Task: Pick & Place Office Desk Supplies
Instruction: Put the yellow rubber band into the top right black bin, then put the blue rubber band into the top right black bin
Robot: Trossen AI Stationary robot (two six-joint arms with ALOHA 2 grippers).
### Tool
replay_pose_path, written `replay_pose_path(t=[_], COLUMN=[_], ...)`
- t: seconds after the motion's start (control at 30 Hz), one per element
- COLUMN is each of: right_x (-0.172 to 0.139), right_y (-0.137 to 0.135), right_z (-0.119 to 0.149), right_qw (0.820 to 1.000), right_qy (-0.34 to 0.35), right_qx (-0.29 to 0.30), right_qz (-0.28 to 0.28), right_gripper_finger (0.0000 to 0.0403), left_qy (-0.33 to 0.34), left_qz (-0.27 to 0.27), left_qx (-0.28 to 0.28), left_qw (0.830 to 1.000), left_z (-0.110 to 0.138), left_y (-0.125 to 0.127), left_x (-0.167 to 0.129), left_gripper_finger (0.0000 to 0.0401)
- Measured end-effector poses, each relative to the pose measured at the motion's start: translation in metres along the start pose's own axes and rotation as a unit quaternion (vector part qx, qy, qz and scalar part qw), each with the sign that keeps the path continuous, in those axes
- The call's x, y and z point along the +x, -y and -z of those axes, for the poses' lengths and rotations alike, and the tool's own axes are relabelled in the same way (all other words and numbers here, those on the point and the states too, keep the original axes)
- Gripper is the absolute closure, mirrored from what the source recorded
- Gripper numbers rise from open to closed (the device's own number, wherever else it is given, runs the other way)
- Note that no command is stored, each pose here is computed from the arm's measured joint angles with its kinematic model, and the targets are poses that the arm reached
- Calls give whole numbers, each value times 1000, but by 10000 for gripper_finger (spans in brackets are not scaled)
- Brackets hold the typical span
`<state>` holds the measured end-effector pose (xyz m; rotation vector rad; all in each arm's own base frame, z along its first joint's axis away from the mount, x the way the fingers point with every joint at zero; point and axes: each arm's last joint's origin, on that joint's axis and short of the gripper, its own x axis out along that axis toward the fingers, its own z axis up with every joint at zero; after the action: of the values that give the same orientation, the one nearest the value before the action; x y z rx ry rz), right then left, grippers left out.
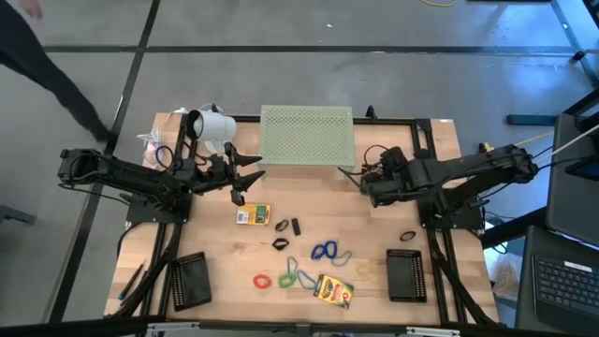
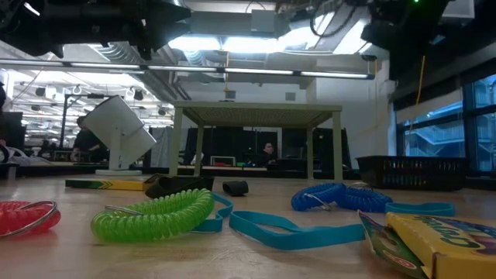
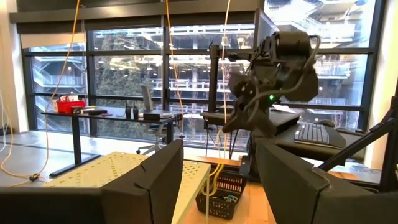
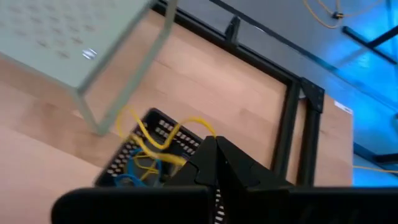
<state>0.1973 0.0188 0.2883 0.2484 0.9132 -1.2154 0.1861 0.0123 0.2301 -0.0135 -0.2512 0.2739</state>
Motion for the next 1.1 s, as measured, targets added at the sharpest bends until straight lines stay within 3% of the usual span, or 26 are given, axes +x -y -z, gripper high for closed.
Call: replay_pose_path(t=[0.4, 0.93, 1.1], right_x=[7, 7, 6], right_y=[0, -2, -13], right_z=[2, 3, 4], right_qw=[1000, 1000, 993], right_qy=[-3, -28, -90], right_qx=[4, -5, 39], right_qz=[9, -3, -66], right_gripper_finger=[385, 251, 234], left_qy=[0, 0, 0], left_qz=[0, 0, 0], left_qx=[0, 0, 0], left_qw=[1000, 1000, 1000], left_z=[0, 0, 0], left_y=[0, 0, 0], left_x=[0, 0, 0], left_gripper_finger=[203, 203, 203])
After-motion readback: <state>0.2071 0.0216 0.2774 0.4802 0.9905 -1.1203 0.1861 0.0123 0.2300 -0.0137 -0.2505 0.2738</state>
